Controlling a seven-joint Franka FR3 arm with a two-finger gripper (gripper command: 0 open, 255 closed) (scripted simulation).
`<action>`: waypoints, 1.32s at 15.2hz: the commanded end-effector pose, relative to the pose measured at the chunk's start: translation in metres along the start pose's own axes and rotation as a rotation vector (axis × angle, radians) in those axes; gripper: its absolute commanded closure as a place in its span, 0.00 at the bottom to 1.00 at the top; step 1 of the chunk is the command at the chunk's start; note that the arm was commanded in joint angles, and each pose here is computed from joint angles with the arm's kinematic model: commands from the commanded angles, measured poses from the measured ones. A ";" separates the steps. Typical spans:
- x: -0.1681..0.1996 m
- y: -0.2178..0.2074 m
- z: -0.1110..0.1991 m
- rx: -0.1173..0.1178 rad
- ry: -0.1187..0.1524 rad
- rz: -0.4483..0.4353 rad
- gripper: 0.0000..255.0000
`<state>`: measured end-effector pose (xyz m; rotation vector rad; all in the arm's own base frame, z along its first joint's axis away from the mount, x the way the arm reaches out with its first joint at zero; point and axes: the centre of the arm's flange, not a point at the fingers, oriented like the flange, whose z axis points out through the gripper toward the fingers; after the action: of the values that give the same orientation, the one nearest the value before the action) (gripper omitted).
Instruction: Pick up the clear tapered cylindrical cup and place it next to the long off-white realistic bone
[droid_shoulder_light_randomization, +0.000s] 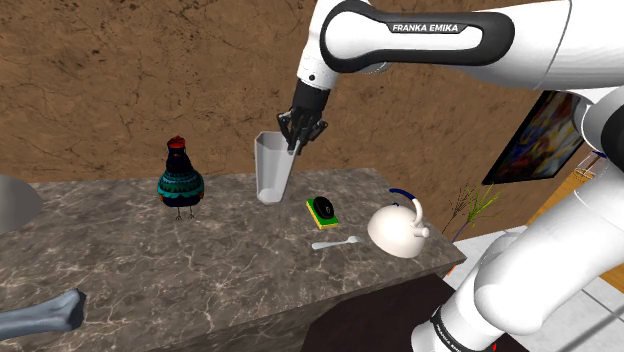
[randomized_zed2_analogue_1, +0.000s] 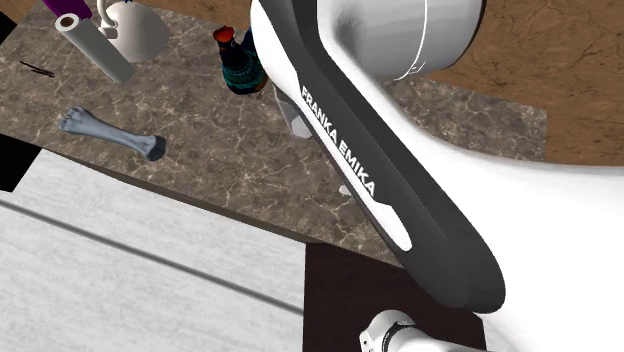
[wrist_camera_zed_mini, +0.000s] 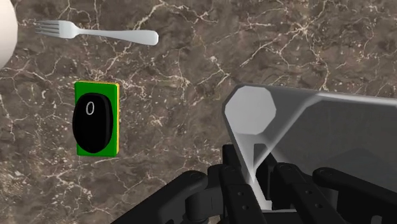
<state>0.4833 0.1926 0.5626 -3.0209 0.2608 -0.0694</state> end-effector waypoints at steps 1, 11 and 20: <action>0.000 0.000 -0.012 0.000 0.000 0.000 1.00; 0.002 -0.006 -0.065 0.000 0.000 0.000 1.00; -0.027 -0.101 -0.031 0.000 0.000 0.000 1.00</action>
<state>0.4754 0.2811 0.6077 -3.0218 0.2592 -0.0686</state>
